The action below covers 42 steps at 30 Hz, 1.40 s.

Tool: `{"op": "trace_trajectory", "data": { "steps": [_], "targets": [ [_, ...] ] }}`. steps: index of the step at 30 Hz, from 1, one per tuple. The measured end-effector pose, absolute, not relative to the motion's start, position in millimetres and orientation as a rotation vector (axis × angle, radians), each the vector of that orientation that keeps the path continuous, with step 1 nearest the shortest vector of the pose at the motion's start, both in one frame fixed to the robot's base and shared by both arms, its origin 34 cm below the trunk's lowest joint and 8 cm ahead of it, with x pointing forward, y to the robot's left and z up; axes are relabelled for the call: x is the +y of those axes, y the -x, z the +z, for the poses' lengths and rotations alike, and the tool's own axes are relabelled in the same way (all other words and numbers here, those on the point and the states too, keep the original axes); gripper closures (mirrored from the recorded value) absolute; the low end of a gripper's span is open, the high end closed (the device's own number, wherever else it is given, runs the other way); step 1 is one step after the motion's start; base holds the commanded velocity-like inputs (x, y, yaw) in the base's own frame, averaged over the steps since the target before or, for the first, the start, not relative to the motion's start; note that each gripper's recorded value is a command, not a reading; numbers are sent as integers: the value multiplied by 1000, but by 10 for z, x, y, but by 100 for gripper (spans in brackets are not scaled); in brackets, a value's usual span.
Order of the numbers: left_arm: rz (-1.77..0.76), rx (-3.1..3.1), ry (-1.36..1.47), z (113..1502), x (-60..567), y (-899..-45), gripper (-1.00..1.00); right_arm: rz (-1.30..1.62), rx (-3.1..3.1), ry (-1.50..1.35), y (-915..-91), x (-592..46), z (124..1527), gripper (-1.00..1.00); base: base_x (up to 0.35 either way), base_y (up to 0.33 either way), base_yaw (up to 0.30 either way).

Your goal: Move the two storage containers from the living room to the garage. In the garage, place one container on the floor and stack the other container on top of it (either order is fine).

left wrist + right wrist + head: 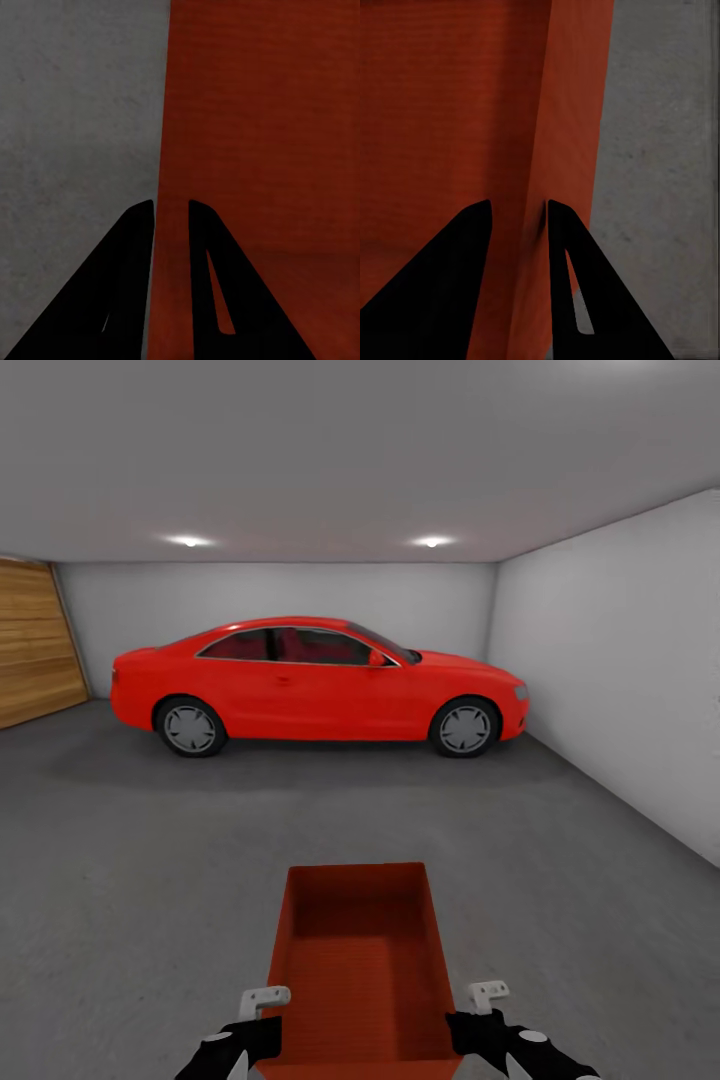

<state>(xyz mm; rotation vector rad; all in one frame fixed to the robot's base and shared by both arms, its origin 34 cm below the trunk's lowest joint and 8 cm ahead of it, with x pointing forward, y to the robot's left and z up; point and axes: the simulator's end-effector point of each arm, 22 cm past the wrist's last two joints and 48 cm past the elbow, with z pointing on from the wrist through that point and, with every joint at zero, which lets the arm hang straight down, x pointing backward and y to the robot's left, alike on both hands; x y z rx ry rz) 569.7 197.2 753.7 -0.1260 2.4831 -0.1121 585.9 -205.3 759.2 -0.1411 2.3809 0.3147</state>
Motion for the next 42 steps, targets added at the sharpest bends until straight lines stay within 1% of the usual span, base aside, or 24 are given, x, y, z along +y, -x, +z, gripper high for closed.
{"op": "trace_trajectory", "data": {
  "steps": [25,42],
  "targets": [
    [-111,2518,129,7385,1977,-5617,100,319,2415,136,-5779,-2047,7434,100,0,0,-171],
    [-110,2541,130,7328,1980,-5571,100,322,2436,133,-5735,-2044,7372,100,0,0,-255]
  ]
}}
